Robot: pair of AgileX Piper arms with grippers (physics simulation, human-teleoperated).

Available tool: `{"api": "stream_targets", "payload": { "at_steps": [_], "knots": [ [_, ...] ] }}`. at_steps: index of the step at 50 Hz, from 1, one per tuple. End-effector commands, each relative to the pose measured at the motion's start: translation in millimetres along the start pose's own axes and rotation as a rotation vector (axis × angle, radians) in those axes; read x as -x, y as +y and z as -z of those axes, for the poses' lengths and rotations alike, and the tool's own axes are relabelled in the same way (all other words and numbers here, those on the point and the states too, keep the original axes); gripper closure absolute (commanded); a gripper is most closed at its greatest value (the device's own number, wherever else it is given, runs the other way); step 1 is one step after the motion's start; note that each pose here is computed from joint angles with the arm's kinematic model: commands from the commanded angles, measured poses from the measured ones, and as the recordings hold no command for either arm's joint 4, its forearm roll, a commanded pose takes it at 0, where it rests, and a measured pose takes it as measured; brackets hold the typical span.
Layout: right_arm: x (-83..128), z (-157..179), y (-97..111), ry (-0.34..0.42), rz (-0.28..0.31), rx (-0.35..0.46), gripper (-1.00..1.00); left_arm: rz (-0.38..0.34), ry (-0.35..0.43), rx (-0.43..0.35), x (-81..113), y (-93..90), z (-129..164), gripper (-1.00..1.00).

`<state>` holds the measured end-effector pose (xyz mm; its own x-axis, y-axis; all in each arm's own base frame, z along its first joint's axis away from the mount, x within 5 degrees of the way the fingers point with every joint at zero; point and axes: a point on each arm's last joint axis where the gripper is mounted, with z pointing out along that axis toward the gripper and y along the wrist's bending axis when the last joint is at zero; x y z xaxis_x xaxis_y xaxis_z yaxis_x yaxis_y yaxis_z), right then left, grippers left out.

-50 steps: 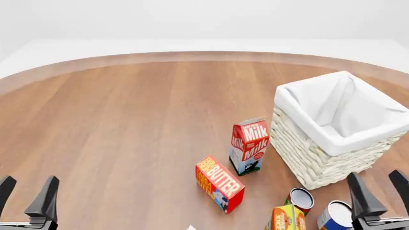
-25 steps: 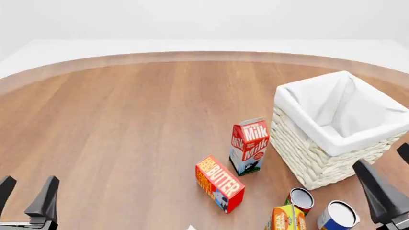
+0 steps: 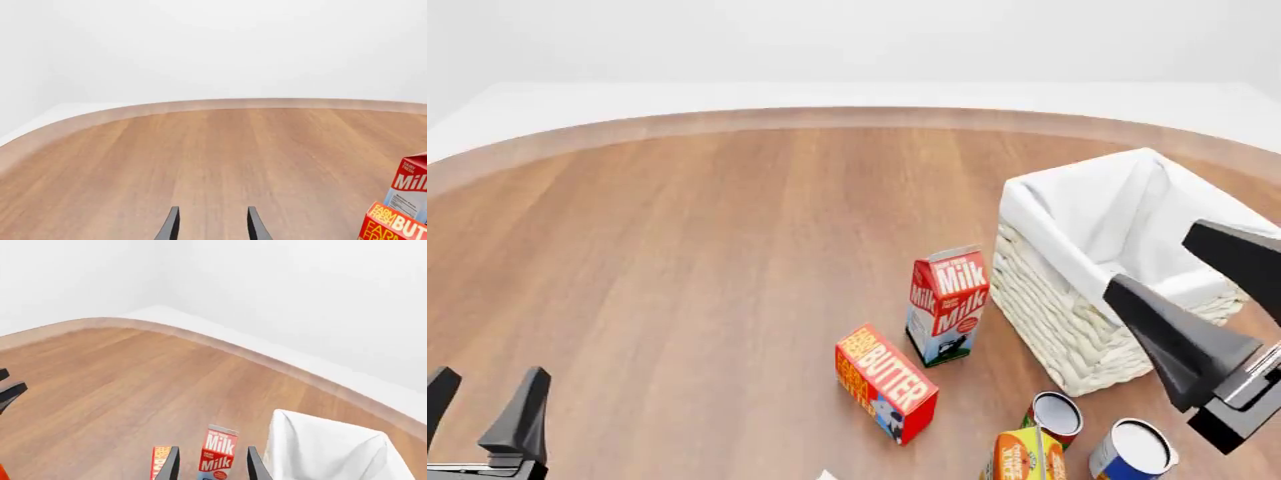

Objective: Pick up the cream cheese box and the butter, and put them in the basket.

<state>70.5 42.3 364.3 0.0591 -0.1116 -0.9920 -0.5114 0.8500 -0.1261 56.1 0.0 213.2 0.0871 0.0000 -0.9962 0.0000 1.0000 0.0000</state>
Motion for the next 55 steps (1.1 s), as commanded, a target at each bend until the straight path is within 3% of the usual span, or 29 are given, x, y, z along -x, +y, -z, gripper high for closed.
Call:
{"api": "stream_targets", "payload": {
  "at_steps": [1, 2, 5, 6, 19, 24, 41, 55],
  "knots": [
    [16, -33, 9, 0.073, 0.014, 0.104, -1.00, 0.000, 0.000, 0.000, 0.0, 0.0, 0, -1.00],
    [24, -44, 10, 0.087, 0.045, 0.114, -1.00, 0.000, 0.000, 0.000, 0.0, 0.0, 0, -1.00],
    [26, -57, 14, 0.112, 0.052, 0.142, -1.00, 0.000, 0.000, 0.000, 0.0, 0.0, 0, -1.00],
    [10, -111, 34, 0.224, 0.074, 0.216, -1.00, 0.000, 0.000, 0.000, 0.0, 0.0, 0, -1.00],
    [3, -138, 41, 0.310, 0.103, 0.235, -1.00, 0.000, 0.000, 0.000, 0.0, 0.0, 0, -1.00],
    [1, -151, 47, 0.355, 0.089, 0.251, -1.00, 0.000, 0.000, 0.000, 0.0, 0.0, 0, -1.00],
    [-5, -173, 51, 0.411, 0.110, 0.260, -1.00, 0.000, 0.000, 0.000, 0.0, 0.0, 0, -1.00],
    [-30, -188, 54, 0.489, 0.084, 0.250, -1.00, 0.000, 0.000, 0.000, 0.0, 0.0, 0, -1.00]
  ]
}}
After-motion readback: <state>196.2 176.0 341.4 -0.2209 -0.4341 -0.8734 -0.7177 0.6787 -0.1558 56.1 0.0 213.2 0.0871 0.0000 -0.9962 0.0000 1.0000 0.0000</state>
